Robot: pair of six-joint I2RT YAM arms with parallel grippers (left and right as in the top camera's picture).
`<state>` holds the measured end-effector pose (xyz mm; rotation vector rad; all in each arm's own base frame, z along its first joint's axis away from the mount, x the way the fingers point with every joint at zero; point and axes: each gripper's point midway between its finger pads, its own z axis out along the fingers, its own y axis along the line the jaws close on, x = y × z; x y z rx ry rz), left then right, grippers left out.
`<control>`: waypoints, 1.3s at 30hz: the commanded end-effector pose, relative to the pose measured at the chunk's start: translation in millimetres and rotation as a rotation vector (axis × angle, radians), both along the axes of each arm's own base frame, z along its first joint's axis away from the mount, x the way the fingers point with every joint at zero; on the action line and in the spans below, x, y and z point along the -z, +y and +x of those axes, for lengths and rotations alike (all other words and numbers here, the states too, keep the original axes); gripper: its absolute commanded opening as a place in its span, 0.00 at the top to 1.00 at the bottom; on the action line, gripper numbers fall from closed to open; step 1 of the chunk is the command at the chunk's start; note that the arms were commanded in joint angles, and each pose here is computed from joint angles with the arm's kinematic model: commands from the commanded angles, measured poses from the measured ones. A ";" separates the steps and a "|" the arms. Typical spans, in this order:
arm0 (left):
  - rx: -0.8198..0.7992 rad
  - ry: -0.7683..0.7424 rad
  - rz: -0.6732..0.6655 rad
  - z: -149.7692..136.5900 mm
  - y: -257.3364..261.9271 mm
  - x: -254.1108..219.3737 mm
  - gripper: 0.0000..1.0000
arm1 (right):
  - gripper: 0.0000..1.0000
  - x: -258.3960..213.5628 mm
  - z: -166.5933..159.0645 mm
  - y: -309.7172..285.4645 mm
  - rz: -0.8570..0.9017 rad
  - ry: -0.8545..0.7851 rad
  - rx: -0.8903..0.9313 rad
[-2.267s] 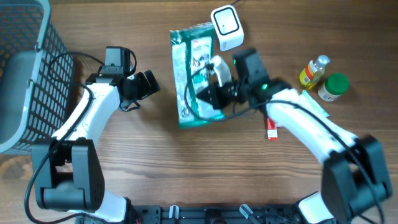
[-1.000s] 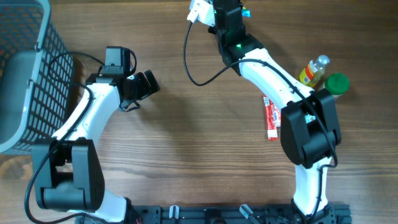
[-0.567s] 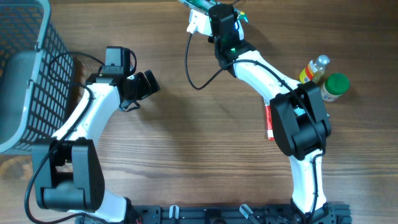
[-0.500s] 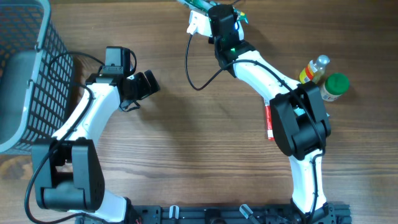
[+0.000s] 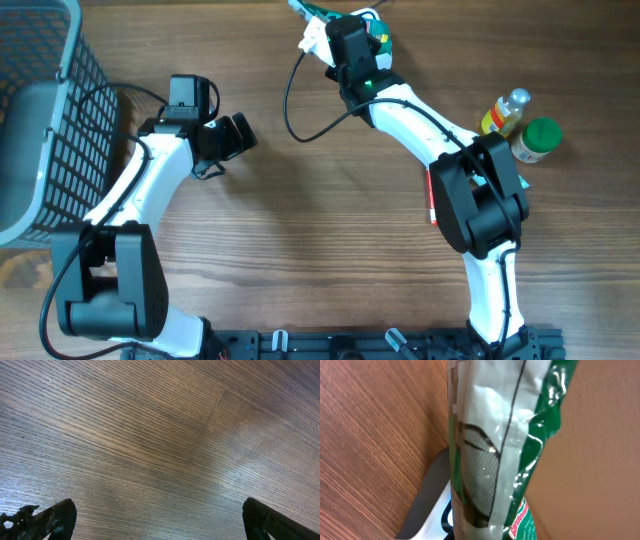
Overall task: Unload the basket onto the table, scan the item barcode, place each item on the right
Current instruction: 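Raise the green gloves pack up to the white scanner, then lower the gloves pack onto the table center and release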
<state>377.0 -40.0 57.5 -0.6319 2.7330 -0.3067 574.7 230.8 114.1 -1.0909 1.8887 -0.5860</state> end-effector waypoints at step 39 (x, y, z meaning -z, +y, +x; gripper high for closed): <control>-0.002 0.001 0.011 -0.9 3.2 1.7 0.00 | 0.00 48.5 -213.1 -38.6 0.472 0.762 0.417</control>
